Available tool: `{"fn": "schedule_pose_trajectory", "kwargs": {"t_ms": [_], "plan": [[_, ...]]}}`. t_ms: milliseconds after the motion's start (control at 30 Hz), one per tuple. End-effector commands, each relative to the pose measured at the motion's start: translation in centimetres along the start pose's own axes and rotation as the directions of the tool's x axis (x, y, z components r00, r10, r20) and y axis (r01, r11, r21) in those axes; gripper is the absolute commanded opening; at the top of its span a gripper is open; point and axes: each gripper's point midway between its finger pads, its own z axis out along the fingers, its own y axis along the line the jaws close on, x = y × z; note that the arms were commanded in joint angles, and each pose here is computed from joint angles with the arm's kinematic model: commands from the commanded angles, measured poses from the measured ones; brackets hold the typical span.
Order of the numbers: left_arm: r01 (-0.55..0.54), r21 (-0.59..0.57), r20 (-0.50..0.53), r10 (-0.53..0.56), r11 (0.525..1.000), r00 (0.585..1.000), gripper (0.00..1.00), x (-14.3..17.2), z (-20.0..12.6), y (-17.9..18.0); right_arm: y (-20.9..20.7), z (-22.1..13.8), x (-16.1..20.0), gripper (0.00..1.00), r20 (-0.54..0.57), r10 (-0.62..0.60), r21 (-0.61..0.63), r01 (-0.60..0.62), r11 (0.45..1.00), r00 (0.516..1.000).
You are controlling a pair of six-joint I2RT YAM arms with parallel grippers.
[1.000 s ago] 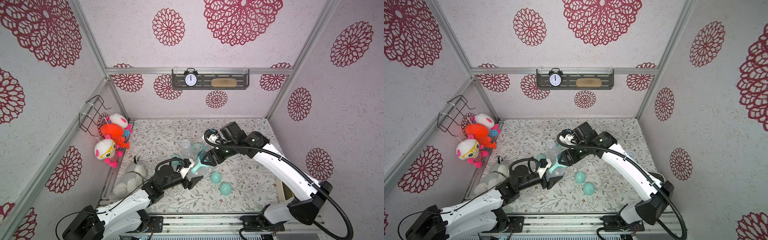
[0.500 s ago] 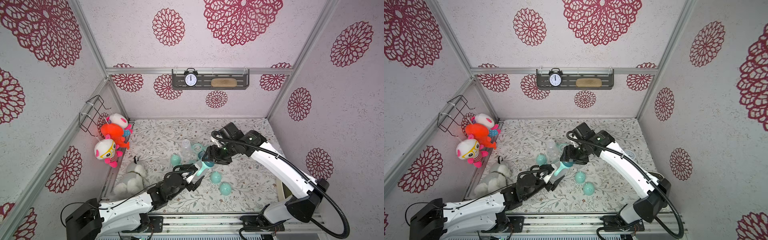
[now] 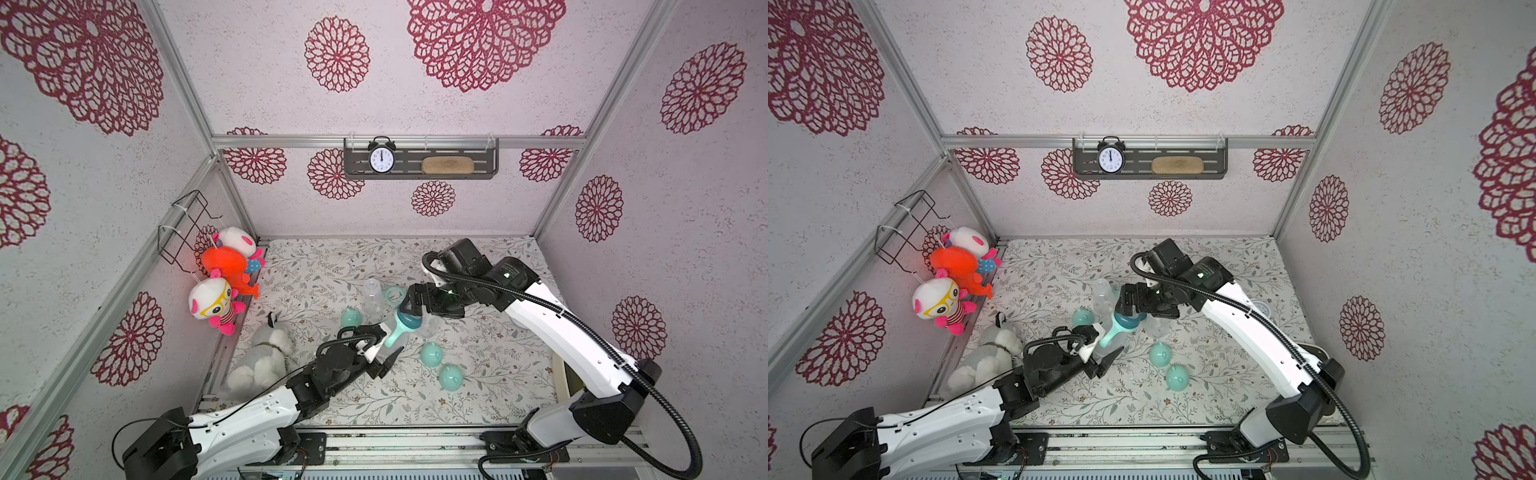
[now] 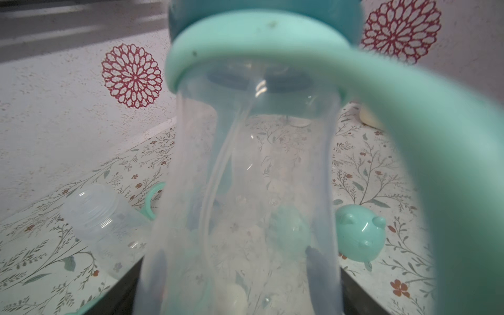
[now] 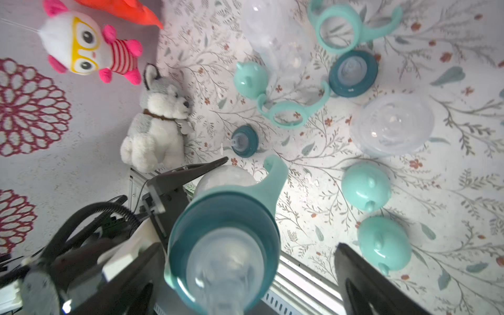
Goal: Assemble the baby bottles
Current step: Screw the nipple onto the baby bottle.
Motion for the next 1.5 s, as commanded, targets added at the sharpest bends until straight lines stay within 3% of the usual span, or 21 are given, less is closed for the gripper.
{"fn": "schedule_pose_trajectory", "kwargs": {"t_ms": [0, 133, 300, 467, 733, 1467], "plan": [[0.068, 0.15, 0.081, -0.08, 0.986, 0.994, 0.0, -2.0, -1.1, -1.0, 2.3, -4.5, -1.9, 0.99, 0.193, -0.262, -0.045, 0.275, 0.96, 0.945], [0.124, 0.252, 0.089, -0.15, 0.96, 0.985, 0.0, -2.9, -1.7, -1.1, 3.1, -5.1, -0.5, 0.94, 0.193, -0.44, -0.083, 0.461, 0.883, 0.877], [0.157, 0.347, 0.064, -0.191, 0.925, 0.979, 0.0, -3.3, -1.5, -2.1, 3.9, -4.2, 1.6, 0.93, 0.124, -0.544, -0.181, 0.557, 0.81, 0.83], [0.191, 0.415, 0.028, -0.222, 0.89, 0.975, 0.0, -3.4, -1.2, -3.0, 3.2, -2.4, 1.7, 0.93, 0.094, -0.561, -0.176, 0.569, 0.803, 0.822], [0.2, 0.444, 0.018, -0.231, 0.873, 0.973, 0.0, -3.6, -0.9, -3.2, 2.3, 0.0, 2.5, 0.89, 0.039, -0.549, -0.205, 0.544, 0.813, 0.835], [0.224, 0.446, -0.019, -0.241, 0.867, 0.97, 0.0, -2.8, -0.4, -3.3, 2.8, -0.6, 2.3, 0.72, 0.058, -0.53, -0.235, 0.528, 0.816, 0.846]]}}
